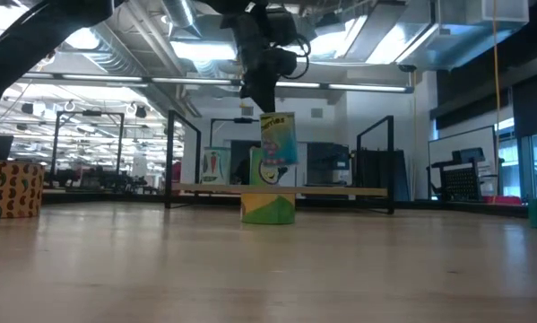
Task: Pick and place cans onto a shelf
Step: Put the bottom middle light blue can on the shelf aligned with the pink can
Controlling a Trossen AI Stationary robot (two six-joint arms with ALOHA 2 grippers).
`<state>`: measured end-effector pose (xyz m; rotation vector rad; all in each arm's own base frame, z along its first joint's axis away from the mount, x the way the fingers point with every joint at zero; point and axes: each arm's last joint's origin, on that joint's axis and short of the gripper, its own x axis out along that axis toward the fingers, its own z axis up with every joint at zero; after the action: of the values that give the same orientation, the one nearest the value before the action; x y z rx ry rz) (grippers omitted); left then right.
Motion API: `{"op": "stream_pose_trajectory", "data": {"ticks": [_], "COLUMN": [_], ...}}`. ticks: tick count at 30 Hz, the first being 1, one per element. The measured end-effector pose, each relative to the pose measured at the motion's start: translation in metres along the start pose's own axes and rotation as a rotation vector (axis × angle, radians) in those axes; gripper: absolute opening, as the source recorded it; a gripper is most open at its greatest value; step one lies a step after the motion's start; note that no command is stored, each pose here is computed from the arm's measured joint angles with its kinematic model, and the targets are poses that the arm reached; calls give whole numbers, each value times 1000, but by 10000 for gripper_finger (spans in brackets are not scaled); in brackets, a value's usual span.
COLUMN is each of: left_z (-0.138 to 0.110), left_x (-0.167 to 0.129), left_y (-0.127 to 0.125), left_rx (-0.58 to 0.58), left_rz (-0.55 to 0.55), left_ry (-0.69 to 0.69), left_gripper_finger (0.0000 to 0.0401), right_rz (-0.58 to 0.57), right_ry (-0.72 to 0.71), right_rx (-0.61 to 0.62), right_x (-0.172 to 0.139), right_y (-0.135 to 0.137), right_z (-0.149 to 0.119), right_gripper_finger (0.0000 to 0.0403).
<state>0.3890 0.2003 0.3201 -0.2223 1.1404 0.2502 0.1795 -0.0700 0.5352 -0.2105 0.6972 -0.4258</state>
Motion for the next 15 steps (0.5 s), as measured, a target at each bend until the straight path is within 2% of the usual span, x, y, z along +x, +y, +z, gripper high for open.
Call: {"op": "stream_pose_trajectory", "data": {"ticks": [6,15], "left_z": [-3,-3], "left_x": [4,37], "left_y": [8,14], "left_rx": [-20,-29], "left_rz": [-19,-23], "left_ry": [25,108], "left_gripper_finger": [0,0], "right_rz": [0,0], "right_ry": [0,0], "right_rx": [0,0], "right_x": [0,0], "right_y": [0,0], "right_z": [0,0], "right_gripper_finger": [117,117]}}
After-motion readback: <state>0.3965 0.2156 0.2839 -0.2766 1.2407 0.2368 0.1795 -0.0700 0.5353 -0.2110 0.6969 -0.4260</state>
